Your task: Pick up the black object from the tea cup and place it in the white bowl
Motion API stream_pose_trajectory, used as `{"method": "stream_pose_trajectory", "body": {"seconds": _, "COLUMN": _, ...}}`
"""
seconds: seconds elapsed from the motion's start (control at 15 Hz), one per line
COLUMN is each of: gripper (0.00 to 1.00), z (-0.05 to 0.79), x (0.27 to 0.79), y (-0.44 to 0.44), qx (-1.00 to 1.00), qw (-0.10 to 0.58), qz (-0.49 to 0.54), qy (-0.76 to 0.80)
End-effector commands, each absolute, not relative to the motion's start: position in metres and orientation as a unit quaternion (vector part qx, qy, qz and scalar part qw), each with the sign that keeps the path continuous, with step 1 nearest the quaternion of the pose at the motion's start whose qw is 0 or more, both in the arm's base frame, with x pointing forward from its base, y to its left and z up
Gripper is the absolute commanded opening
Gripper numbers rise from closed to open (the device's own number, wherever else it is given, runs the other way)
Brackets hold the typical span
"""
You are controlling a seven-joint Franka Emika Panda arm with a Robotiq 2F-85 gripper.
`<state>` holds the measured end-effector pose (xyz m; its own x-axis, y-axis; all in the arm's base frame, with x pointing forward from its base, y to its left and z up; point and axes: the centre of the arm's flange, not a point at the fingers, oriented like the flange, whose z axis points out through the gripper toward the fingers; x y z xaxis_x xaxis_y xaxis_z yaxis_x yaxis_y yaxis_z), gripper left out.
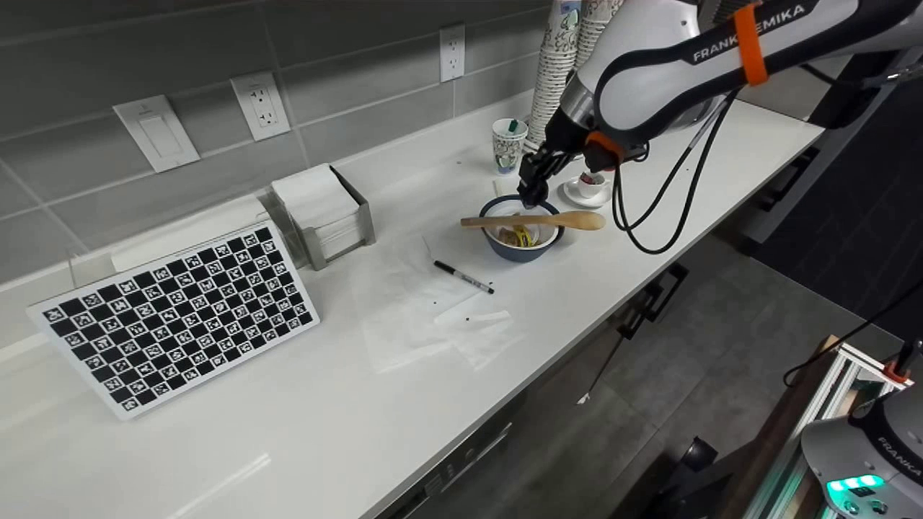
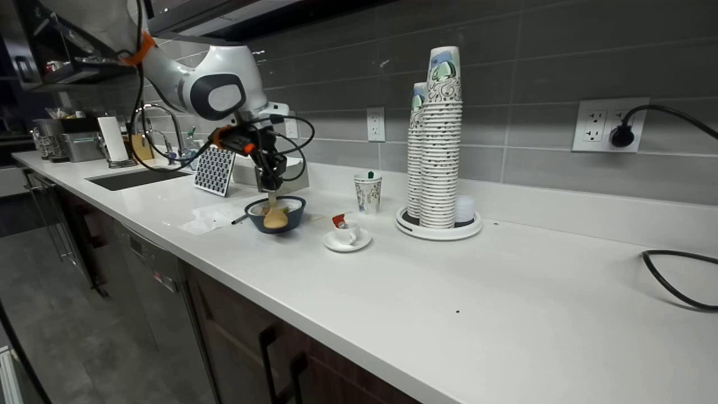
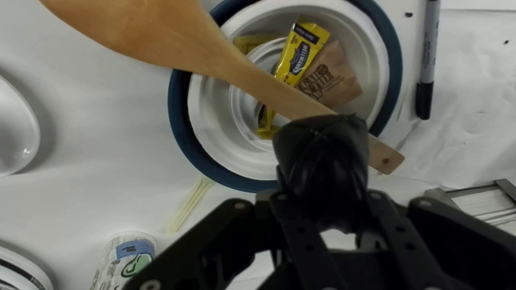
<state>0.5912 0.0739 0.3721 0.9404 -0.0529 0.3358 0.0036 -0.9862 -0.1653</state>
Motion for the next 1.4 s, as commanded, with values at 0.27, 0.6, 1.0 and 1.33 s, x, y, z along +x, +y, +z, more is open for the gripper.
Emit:
{"method": "stream_pose_trajectory", "body": {"seconds": 0.27, "gripper": 0.07, "z": 0.35, "x": 0.618, "y": 0.085, "qx": -0.982, "qw": 0.07, "qz": -0.17, "qy": 0.03}}
{"method": "stream_pose_trajectory", "body": {"seconds": 0.6, "gripper": 0.69, "z": 0.354, "x": 0.617, "y": 0.084, "qx": -0.985, "qw": 0.071, "qz": -0.157, "qy": 0.021}}
{"method": "stream_pose_trajectory", "body": {"seconds": 1.0, "gripper": 1.0, "z": 0.393, "x": 0.595, "y": 0.067, "qx": -0.983, "qw": 0.08, "qz": -0.163, "qy": 0.0}}
{"method": "stream_pose_trajectory", "body": {"seconds": 1.33, "gripper": 1.0, "z": 0.422, "x": 0.542, "y": 0.022, "qx": -0.977, "qw": 0.06, "qz": -0.189, "qy": -0.081}}
